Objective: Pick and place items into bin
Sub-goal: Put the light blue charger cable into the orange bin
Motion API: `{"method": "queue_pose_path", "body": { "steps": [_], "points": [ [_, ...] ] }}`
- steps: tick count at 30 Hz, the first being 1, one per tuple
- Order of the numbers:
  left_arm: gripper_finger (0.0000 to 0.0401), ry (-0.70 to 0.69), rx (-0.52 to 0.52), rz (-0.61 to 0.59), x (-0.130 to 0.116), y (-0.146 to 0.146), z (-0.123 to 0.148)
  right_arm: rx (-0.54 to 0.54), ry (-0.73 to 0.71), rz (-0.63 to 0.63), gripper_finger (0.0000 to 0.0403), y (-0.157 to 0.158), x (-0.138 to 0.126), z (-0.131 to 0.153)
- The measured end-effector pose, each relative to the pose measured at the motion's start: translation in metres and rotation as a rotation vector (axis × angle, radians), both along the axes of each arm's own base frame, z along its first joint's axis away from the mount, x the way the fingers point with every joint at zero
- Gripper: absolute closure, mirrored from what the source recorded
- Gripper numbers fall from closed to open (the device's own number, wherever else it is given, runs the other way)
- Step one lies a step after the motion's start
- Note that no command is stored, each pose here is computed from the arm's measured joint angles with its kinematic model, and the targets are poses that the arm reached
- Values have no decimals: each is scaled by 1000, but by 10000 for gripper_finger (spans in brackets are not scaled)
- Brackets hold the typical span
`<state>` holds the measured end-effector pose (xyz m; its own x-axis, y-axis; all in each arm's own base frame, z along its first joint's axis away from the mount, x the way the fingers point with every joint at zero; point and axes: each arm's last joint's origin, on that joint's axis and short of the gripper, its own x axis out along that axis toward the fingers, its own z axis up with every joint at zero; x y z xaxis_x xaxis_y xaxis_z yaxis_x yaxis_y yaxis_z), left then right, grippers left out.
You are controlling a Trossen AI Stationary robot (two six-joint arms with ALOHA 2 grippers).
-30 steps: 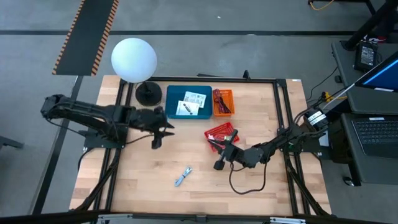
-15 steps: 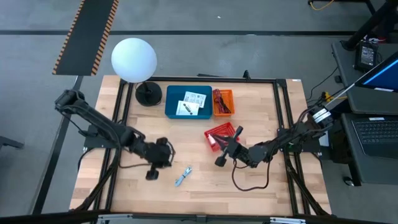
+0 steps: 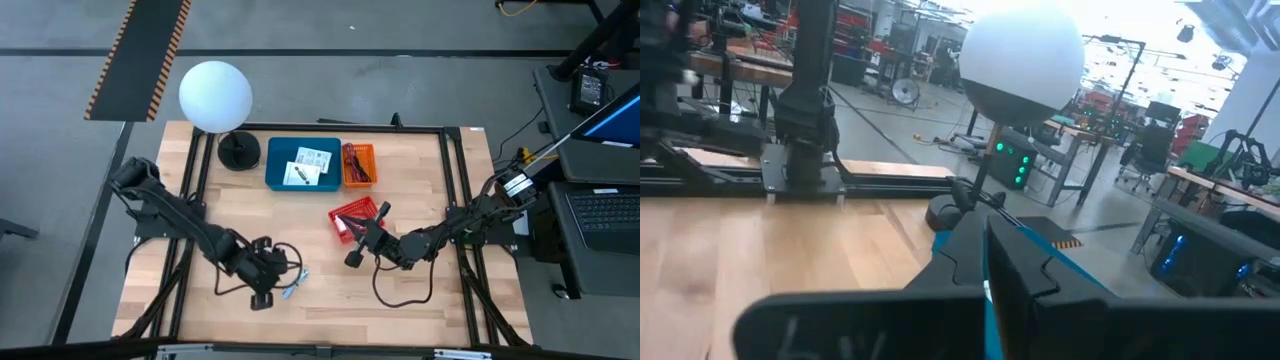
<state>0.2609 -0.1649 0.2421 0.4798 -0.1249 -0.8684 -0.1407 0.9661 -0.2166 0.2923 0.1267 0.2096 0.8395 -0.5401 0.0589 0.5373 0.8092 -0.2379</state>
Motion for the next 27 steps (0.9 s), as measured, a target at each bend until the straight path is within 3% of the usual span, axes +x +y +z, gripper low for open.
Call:
{"method": "queue_pose_path", "body": {
  "steps": [7, 15, 27],
  "points": [
    [398, 46, 25, 59, 15, -23, -5, 1, -1, 1, 402, 0, 0, 0],
    [394, 64, 94, 219, 30, -25, -32, 3, -2, 2, 402, 0, 0, 0],
    [322, 109, 121, 324, 40, -27, -61, 24, -16, 16, 402, 4, -1, 0]
  ]
}}
